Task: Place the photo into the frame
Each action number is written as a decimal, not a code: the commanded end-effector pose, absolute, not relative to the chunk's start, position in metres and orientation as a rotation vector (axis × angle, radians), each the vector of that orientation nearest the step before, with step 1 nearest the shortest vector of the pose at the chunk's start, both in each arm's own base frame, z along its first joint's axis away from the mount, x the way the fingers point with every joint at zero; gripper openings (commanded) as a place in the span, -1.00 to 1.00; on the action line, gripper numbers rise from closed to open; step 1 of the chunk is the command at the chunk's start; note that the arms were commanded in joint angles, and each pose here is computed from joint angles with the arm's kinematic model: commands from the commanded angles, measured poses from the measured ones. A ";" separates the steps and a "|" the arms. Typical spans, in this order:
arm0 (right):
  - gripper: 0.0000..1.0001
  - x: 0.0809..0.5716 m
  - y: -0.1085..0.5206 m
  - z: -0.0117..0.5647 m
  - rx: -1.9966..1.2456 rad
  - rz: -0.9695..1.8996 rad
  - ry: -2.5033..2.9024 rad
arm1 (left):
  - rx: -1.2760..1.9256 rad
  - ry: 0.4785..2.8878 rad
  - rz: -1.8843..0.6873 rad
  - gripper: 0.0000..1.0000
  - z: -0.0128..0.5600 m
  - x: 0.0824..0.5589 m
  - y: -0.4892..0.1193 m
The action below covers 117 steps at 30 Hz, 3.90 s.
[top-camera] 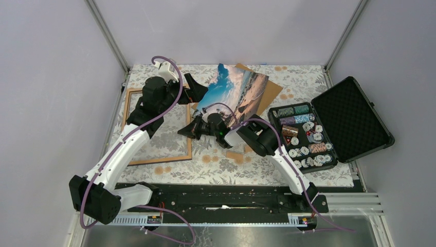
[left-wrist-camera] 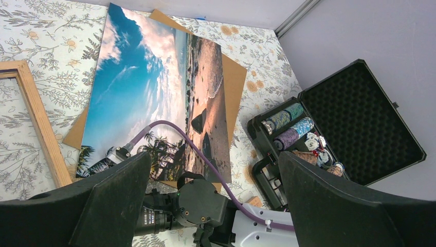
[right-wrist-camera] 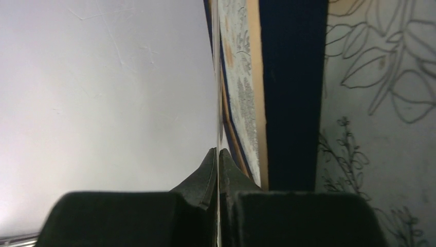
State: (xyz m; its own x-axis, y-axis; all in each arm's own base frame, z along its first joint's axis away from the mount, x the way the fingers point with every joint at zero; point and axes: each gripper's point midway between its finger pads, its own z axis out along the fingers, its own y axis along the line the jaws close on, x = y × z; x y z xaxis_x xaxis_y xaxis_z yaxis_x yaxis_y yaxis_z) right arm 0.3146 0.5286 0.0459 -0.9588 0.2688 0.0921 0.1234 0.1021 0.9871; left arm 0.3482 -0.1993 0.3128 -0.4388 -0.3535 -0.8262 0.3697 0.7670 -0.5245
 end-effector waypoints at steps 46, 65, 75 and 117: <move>0.33 0.321 0.505 0.050 -0.200 1.011 2.479 | 0.020 1.703 -0.787 0.97 0.358 0.340 -0.184; 0.54 0.320 0.513 0.060 -0.198 0.779 2.487 | -0.011 1.659 -0.841 0.97 0.375 0.336 -0.172; 0.81 0.316 0.513 0.073 -0.300 0.641 2.469 | -0.068 1.601 -0.803 0.97 0.391 0.334 -0.146; 0.24 0.222 0.532 0.042 -0.497 0.909 2.539 | -0.106 1.602 -0.827 0.97 0.389 0.339 -0.137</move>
